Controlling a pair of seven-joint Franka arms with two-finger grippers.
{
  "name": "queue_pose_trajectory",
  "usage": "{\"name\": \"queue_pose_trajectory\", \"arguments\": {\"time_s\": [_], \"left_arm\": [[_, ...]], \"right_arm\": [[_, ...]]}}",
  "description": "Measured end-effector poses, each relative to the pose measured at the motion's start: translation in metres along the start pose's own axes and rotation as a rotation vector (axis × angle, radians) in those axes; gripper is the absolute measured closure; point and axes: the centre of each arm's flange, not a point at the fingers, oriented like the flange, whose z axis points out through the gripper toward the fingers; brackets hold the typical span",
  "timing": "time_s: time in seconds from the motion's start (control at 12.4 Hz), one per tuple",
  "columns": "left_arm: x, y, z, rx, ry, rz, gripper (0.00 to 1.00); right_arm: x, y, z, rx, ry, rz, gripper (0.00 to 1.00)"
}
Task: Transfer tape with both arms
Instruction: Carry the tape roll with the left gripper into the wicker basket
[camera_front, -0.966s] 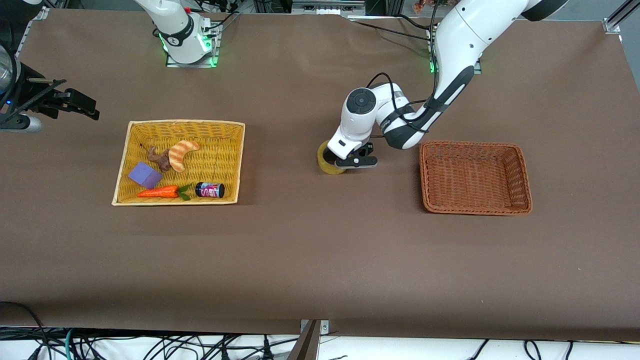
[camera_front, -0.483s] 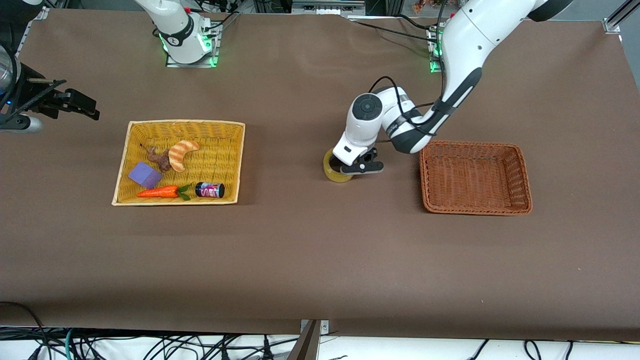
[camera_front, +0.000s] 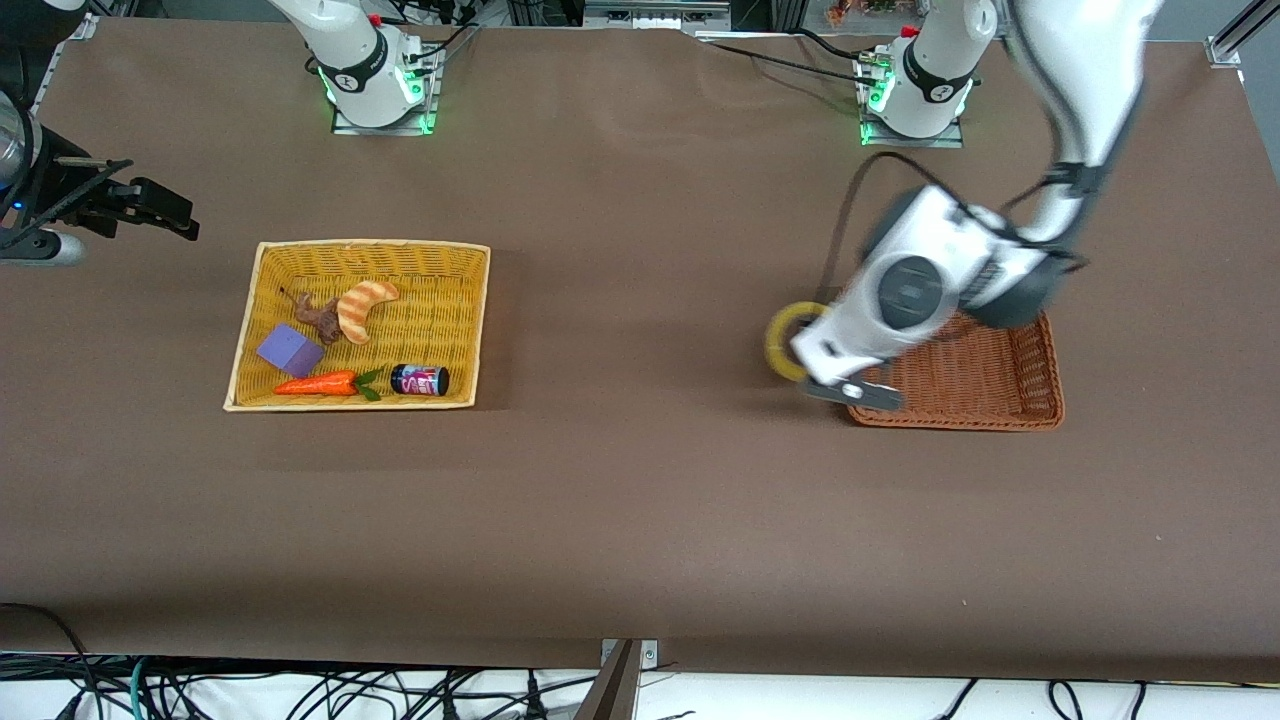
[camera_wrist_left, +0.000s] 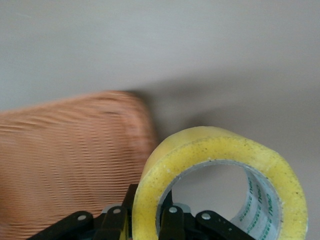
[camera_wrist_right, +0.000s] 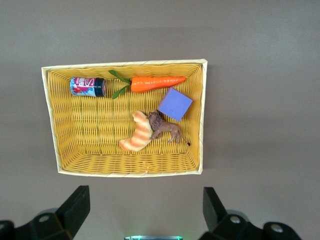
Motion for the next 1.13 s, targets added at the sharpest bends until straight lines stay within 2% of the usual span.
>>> {"name": "queue_pose_trajectory", "arguments": {"time_s": [0.16, 0.32, 0.56, 1.13], "left_arm": [[-0.004, -0.088, 0.000, -0.008, -0.010, 0.103, 0.78], [-0.010, -0.128, 0.014, -0.005, -0.035, 0.147, 0.78], [-0.015, -0.145, 0.039, 0.000, -0.035, 0.210, 0.78], [-0.032, -0.156, 0.126, 0.024, 0.088, 0.242, 0.78]], "right_arm": [[0.000, 0.000, 0.000, 0.000, 0.000, 0.000, 0.00], [0.000, 0.000, 0.000, 0.000, 0.000, 0.000, 0.00], [0.000, 0.000, 0.000, 0.000, 0.000, 0.000, 0.00], [0.000, 0.000, 0.000, 0.000, 0.000, 0.000, 0.00]]}}
